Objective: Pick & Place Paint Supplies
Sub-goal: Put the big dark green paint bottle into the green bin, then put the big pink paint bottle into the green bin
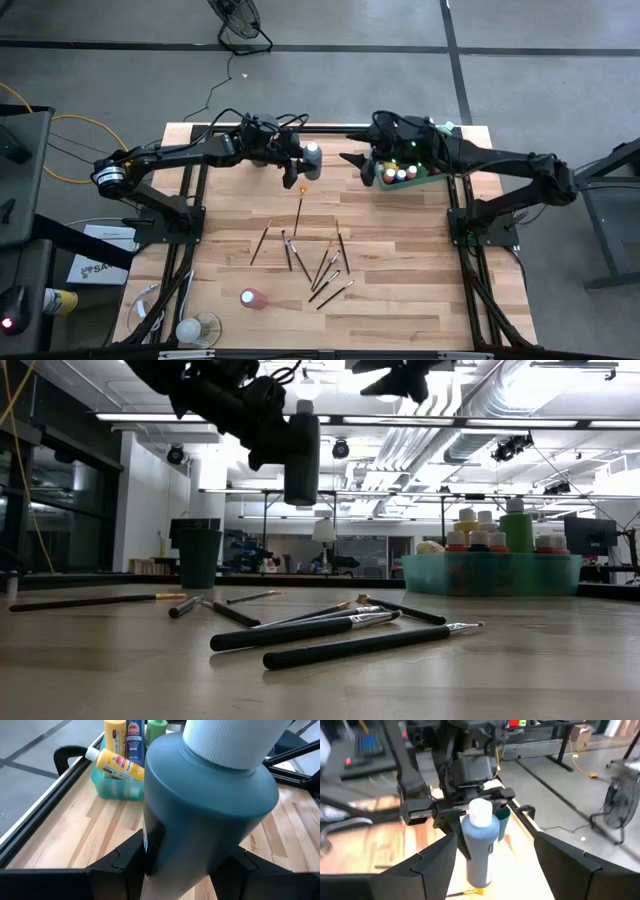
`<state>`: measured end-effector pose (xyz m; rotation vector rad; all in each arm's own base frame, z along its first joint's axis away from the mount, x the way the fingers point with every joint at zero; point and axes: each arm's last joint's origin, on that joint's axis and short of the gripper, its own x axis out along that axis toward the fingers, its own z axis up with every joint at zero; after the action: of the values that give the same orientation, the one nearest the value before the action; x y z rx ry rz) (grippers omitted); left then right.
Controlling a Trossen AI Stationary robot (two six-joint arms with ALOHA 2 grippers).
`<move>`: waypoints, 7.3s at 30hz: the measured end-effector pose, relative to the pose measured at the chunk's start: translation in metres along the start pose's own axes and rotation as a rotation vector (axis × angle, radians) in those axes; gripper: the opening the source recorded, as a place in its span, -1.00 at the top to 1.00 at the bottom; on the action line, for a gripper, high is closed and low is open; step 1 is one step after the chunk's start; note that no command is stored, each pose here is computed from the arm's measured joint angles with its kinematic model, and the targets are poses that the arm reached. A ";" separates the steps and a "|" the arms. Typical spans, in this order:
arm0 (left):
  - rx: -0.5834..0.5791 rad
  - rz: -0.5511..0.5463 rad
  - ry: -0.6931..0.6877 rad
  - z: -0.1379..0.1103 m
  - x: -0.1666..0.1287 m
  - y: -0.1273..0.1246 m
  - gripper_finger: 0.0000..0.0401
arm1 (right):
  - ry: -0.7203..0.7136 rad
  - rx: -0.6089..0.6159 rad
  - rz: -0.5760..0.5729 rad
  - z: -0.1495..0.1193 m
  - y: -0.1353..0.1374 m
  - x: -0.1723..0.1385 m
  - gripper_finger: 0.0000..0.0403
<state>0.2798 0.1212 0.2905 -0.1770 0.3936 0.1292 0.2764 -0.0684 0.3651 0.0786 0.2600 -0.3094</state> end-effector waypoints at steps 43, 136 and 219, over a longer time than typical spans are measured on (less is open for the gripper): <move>-0.018 0.010 0.021 -0.002 0.000 0.000 0.16 | 0.122 -0.001 0.139 -0.003 -0.011 0.105 0.44; -0.039 0.144 -0.019 0.008 -0.027 -0.002 -0.42 | 0.301 0.405 -0.851 -0.158 -0.121 -0.039 0.25; 0.142 -0.485 0.725 -0.121 -0.073 -0.190 -0.42 | 0.051 0.093 0.083 -0.120 0.070 -0.101 -0.42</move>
<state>0.1982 -0.0949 0.2372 -0.1706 1.0641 -0.4561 0.1763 0.0410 0.2790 0.1890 0.2922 -0.2372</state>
